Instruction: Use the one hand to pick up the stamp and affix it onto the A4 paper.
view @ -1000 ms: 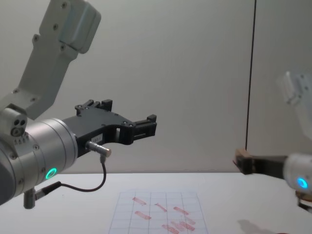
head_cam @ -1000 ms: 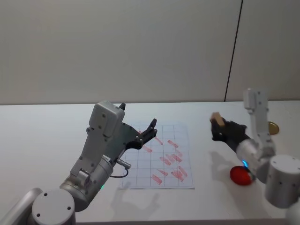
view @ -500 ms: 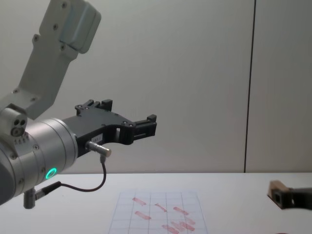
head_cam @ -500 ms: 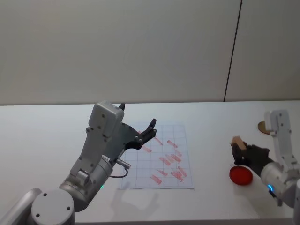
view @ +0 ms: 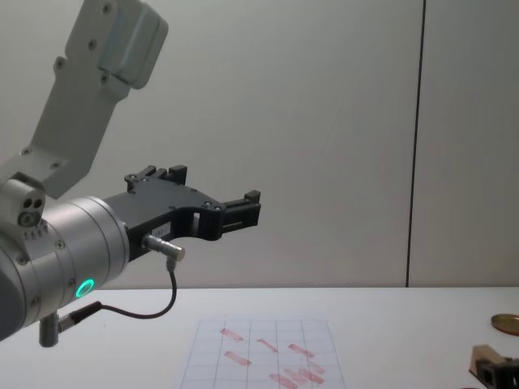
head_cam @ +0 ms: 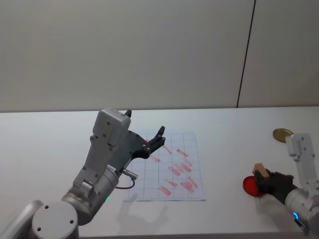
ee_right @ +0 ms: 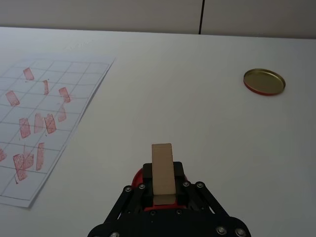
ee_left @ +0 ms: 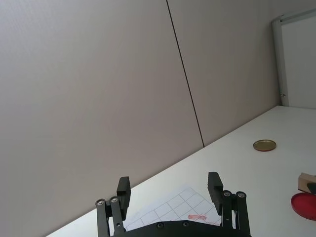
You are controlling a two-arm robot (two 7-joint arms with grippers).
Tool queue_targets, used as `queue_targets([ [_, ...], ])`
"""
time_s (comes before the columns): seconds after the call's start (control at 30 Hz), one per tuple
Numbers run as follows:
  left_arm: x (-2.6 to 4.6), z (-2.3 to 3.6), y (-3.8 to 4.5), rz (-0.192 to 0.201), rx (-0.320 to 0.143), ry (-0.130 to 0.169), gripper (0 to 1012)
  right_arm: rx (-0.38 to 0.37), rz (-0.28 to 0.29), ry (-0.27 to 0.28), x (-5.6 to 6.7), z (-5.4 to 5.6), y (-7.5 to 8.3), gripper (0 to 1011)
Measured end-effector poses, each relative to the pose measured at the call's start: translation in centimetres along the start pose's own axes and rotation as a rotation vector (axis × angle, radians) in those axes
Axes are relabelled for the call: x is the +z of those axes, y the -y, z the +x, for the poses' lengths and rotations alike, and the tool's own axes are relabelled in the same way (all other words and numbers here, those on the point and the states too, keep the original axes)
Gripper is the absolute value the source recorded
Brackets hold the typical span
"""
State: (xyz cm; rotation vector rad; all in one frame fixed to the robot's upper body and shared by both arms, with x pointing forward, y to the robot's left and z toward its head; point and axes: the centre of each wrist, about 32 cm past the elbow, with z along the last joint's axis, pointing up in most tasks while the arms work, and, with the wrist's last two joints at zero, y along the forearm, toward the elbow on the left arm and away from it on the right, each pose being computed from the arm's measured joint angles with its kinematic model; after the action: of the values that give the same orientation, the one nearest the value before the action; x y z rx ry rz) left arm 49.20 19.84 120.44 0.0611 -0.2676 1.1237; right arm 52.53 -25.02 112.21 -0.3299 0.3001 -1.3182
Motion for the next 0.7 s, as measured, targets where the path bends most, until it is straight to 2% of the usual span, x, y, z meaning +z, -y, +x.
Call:
queue_targets([
  [0.47, 0.00, 0.00, 0.00, 0.000, 0.000, 0.000, 993, 0.012, -0.025, -0.030, -1.3, 0.2, -0.6, 232],
  [0.7, 0.00, 0.00, 0.00, 0.000, 0.000, 0.000, 993, 0.016, -0.022, -0.035, -1.3, 0.1, -0.9, 435],
])
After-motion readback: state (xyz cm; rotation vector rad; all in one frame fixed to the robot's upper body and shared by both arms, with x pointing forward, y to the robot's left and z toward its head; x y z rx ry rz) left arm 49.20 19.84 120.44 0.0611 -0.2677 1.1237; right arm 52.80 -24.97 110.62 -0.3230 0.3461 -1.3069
